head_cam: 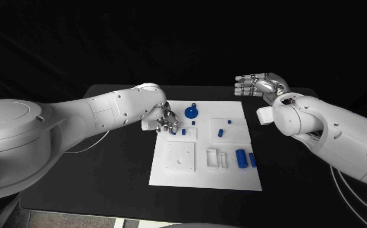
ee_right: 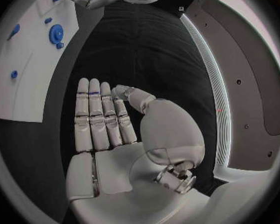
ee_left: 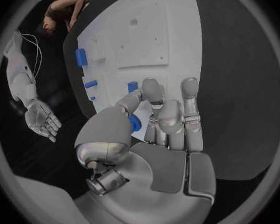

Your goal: Assemble the parts on the task board

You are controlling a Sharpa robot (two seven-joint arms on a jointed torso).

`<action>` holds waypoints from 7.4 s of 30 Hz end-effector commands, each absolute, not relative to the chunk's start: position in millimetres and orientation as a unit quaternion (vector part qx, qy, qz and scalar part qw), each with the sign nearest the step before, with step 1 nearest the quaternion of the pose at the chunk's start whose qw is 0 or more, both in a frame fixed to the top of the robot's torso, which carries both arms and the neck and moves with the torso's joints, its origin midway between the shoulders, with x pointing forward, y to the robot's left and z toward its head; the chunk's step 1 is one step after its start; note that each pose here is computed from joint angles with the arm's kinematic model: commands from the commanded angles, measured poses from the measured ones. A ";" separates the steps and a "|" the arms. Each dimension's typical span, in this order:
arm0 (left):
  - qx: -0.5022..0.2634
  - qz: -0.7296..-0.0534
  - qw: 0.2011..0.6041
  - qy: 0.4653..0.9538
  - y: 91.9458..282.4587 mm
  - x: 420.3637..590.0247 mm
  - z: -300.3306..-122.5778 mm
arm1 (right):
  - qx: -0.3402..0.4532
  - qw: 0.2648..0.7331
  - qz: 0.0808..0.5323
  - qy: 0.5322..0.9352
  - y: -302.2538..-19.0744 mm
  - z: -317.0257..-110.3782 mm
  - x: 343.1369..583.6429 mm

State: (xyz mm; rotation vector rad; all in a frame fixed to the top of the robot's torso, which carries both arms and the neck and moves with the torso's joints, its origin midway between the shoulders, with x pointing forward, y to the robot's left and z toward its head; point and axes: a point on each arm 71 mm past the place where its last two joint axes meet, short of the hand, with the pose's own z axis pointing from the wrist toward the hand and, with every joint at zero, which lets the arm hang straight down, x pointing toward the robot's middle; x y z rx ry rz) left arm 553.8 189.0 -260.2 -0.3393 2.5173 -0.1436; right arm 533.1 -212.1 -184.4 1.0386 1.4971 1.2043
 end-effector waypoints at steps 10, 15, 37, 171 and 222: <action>-0.111 -0.059 0.282 0.951 183.0 551.0 -262.7 | 0.415 0.457 0.495 0.612 -210.0 -184.0 532.9; -0.110 -0.061 0.283 0.951 181.9 551.0 -262.6 | 0.415 0.457 0.495 0.612 -210.0 -184.0 532.9; -0.087 -0.049 0.303 0.948 179.6 552.3 -262.3 | 0.414 0.457 0.495 0.612 -209.9 -184.0 532.8; 0.161 -0.249 0.551 0.780 128.8 553.7 -245.9 | 0.408 0.446 0.507 0.615 -209.4 -182.0 530.7; 0.156 -0.237 0.539 0.793 135.8 556.7 -267.6 | 0.406 0.443 0.510 0.615 -205.7 -181.5 530.1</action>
